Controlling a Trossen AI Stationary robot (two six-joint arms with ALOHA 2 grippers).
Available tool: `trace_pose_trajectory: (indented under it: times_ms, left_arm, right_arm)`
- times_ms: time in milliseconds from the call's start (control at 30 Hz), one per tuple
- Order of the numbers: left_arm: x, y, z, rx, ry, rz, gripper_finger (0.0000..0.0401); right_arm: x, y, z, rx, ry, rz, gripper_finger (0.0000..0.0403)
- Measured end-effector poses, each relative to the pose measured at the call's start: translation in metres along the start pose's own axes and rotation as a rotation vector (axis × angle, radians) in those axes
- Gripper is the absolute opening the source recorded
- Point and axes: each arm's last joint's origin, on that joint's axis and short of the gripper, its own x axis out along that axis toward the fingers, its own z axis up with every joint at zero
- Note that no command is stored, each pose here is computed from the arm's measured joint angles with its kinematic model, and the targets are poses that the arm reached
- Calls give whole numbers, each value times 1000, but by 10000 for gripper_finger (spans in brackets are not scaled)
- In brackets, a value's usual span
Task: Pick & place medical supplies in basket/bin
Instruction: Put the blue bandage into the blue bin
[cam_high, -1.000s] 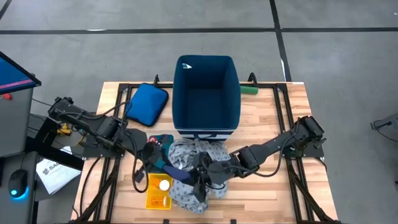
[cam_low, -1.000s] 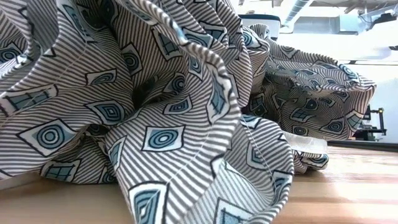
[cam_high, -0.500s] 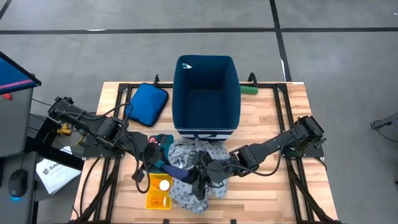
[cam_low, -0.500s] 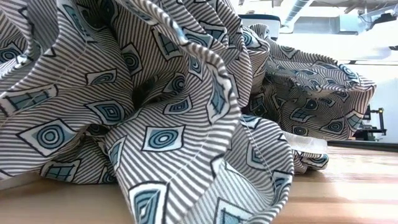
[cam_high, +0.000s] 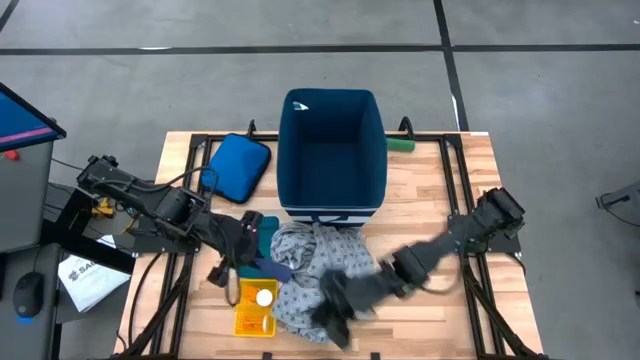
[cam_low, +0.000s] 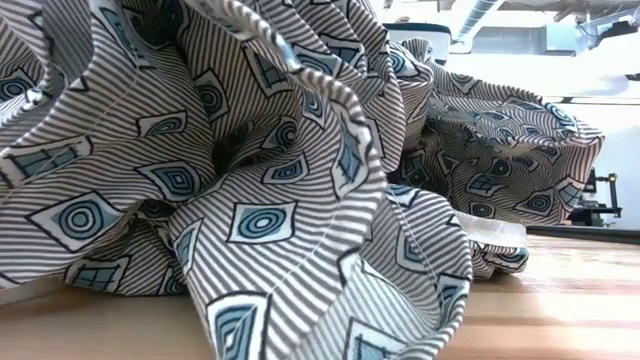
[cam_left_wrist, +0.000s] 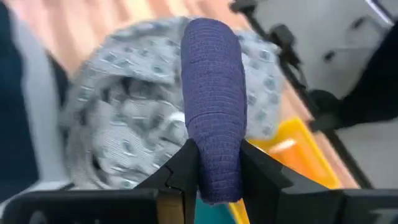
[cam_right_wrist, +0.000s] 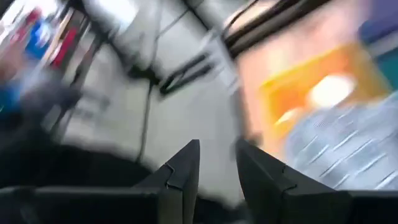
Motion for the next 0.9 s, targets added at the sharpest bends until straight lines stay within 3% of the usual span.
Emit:
trace_pose_trajectory:
  times_ms: [100, 333, 600, 733, 900]
  left_arm:
    - [-2, 1, -10, 5, 103, 38, 85]
    - [-3, 5, -18, -32, 197, 92, 85]
    - [-4, 19, -41, -275, 459, 159, 85]
    - [2, 28, -45, -334, 557, 153, 85]
    - [23, 42, -54, -392, 799, 107, 85]
  right_arm:
    - [-1, 5, -10, -9, 28, -14, 102]
    - [-1, -1, -34, 61, 121, -164, 102]
    - [-10, -1, -64, 170, 170, -347, 103]
    - [-14, 1, -74, 185, 182, -390, 103]
    - [-17, 0, -78, 195, 194, -431, 103]
